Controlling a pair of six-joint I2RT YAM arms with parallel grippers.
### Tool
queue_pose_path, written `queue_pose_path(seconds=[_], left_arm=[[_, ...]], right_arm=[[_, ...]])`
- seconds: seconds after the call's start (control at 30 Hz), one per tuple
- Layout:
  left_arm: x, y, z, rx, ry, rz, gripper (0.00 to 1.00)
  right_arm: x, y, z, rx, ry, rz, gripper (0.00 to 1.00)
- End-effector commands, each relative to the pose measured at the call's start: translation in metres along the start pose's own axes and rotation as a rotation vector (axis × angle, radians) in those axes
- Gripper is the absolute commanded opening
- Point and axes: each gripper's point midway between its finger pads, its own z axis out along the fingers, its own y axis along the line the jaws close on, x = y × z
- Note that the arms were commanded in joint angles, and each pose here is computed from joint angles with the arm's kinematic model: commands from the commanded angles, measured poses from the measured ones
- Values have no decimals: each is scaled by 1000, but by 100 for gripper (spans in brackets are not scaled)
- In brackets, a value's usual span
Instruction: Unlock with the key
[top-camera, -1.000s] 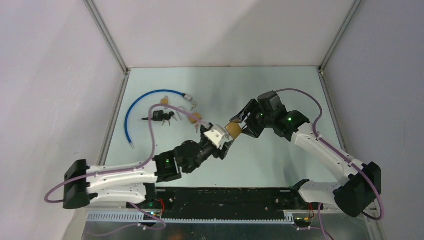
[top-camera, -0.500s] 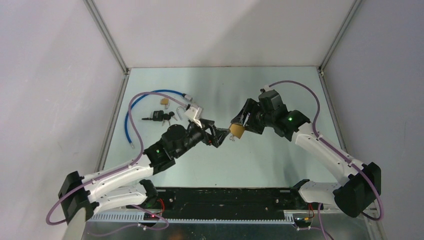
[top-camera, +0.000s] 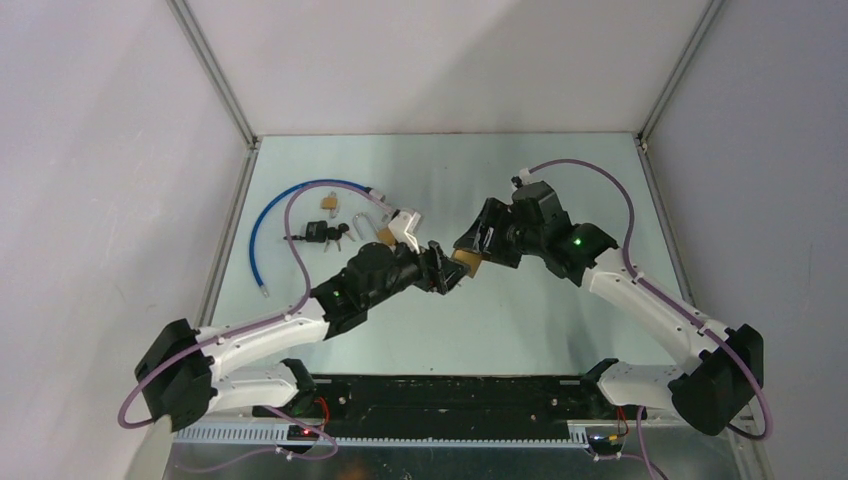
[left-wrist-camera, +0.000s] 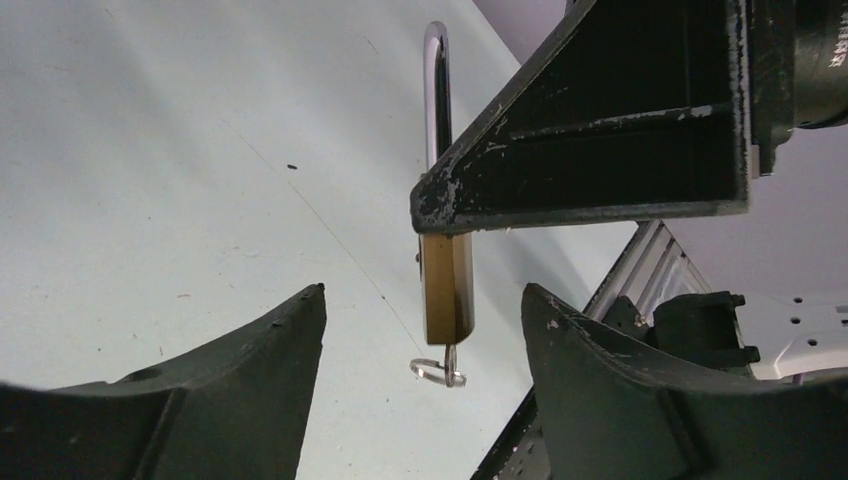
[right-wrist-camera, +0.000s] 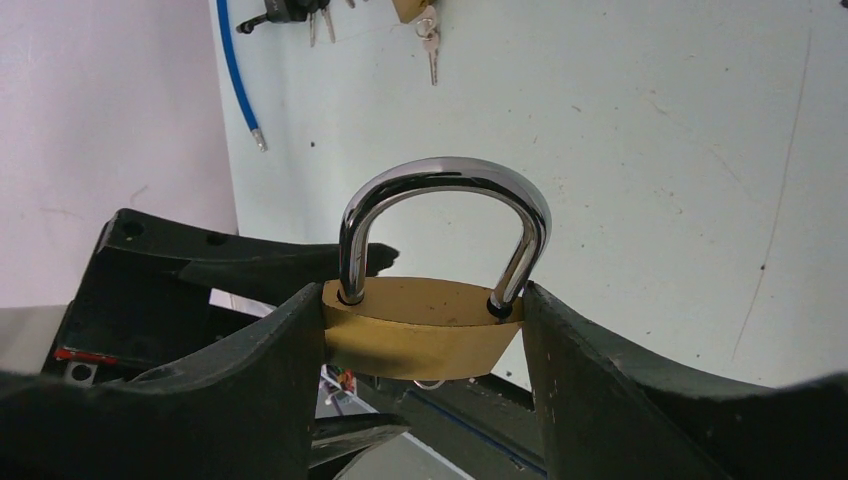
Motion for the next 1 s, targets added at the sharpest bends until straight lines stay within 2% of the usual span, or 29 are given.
queue_pose_path(seconds=[0.0, 0.07, 0.13, 0.17, 0.2, 0.23, 0.33, 0.37, 0.4, 0.43, 0.47, 0.6, 0.77, 0.97], left_arm=[[-30, -27, 8, 96, -76, -45, 70], [-29, -30, 11, 106, -69, -52, 58], [-28, -31, 12, 113, -65, -53, 42], [-27, -30, 12, 111, -65, -51, 27], [-28, -29, 12, 109, -69, -49, 19], [-28, -29, 10, 107, -74, -46, 6], [-28, -22, 5, 86, -90, -20, 0], [-30, -22, 3, 87, -99, -14, 0], [-29, -18, 2, 70, -103, -4, 0], [-30, -16, 1, 59, -111, -1, 0], [-29, -15, 0, 55, -111, 7, 0], [-30, -12, 1, 17, -108, 51, 0], [-29, -12, 1, -67, -85, 176, 0], [-31, -20, 1, -116, -79, 283, 0]], right_arm=[[-19, 52, -22, -193, -81, -12, 0], [-18, 55, -22, -205, -74, -12, 0], [-17, 58, -23, -219, -69, -15, 0], [-17, 58, -23, -219, -67, -14, 0], [-17, 57, -23, -215, -69, -13, 0], [-19, 54, -23, -203, -80, -11, 5], [-27, 41, -27, -140, -125, 16, 42], [-28, 37, -28, -121, -132, 24, 64], [-33, 33, -31, -106, -159, 39, 75], [-34, 31, -32, -93, -165, 48, 90], [-37, 29, -35, -84, -185, 57, 97], [-42, 26, -39, -47, -211, 100, 99], [-43, 17, -39, 62, -208, 146, 98], [-31, 8, -20, 122, -142, 196, 88]])
